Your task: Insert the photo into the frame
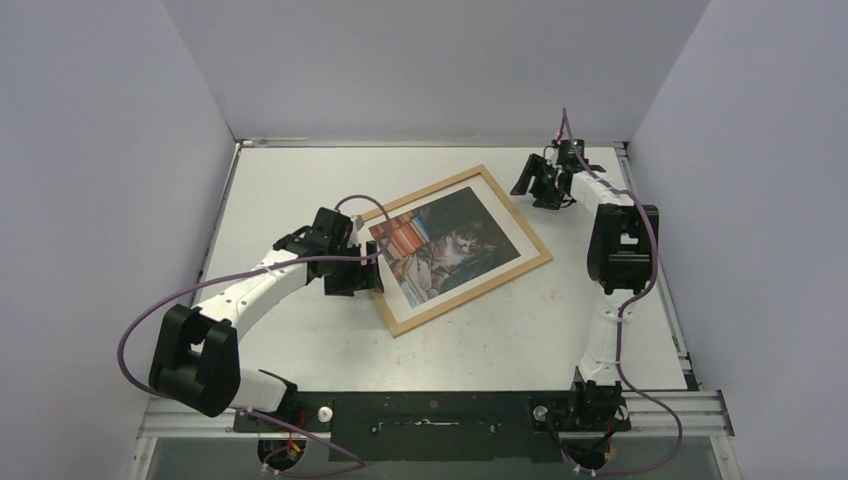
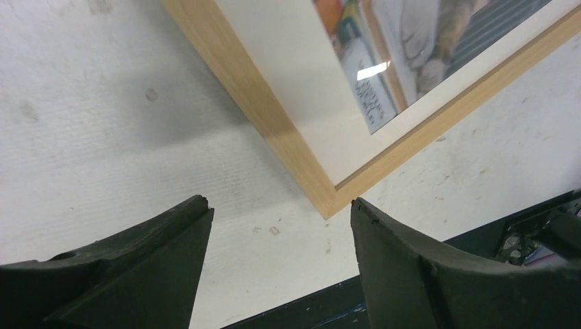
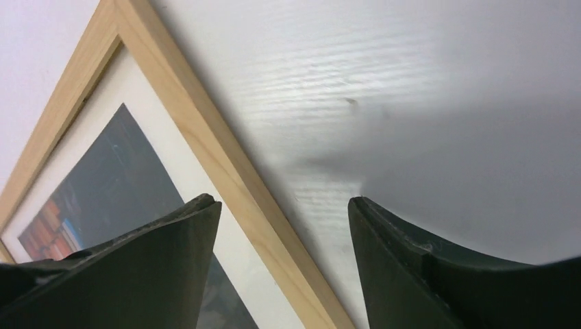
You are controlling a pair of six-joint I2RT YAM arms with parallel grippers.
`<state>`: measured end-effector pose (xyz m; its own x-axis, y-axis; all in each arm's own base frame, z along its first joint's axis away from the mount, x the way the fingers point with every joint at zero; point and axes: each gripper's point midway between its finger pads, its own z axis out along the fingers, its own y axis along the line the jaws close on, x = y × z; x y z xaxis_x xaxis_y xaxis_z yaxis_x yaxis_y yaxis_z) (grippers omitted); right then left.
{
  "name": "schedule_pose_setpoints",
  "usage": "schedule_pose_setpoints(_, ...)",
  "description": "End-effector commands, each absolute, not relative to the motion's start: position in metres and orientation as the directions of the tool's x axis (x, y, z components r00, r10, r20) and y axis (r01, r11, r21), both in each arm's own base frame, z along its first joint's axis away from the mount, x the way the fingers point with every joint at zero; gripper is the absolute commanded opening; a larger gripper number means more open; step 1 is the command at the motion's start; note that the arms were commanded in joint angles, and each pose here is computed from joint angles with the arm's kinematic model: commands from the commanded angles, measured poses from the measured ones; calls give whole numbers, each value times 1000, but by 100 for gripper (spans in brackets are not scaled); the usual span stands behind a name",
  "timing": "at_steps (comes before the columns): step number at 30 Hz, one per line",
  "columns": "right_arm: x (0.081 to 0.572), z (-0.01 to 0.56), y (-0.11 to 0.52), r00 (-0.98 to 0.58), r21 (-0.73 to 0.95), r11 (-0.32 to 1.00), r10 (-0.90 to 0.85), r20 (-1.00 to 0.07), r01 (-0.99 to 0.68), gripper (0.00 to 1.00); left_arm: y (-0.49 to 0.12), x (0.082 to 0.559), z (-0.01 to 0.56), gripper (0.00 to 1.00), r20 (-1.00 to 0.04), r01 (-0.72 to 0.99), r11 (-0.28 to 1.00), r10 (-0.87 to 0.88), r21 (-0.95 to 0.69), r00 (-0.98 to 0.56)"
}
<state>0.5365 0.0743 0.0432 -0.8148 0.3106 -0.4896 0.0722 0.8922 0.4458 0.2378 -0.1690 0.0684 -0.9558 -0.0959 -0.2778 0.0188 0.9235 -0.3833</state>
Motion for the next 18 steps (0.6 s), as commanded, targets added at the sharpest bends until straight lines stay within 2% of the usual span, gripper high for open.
schedule_pose_setpoints(1,543,137,38,-628,497,842,506,-592,211,71,-159,278,120,75,-448,132,944,-18,-303,-894)
schedule_pose_setpoints(7,465,148,10,-506,466,740,673,-540,486,74,-155,366,145,79,-539,183,943,4,-279,-843)
schedule_pose_setpoints(12,404,151,21,-457,499,668,743,-489,553,76,-160,445,138,79,-563,203,926,-13,-320,-827)
schedule_pose_setpoints(18,339,139,48,-542,423,688,726,-424,590,80,-164,517,109,79,-602,276,931,82,-237,-794)
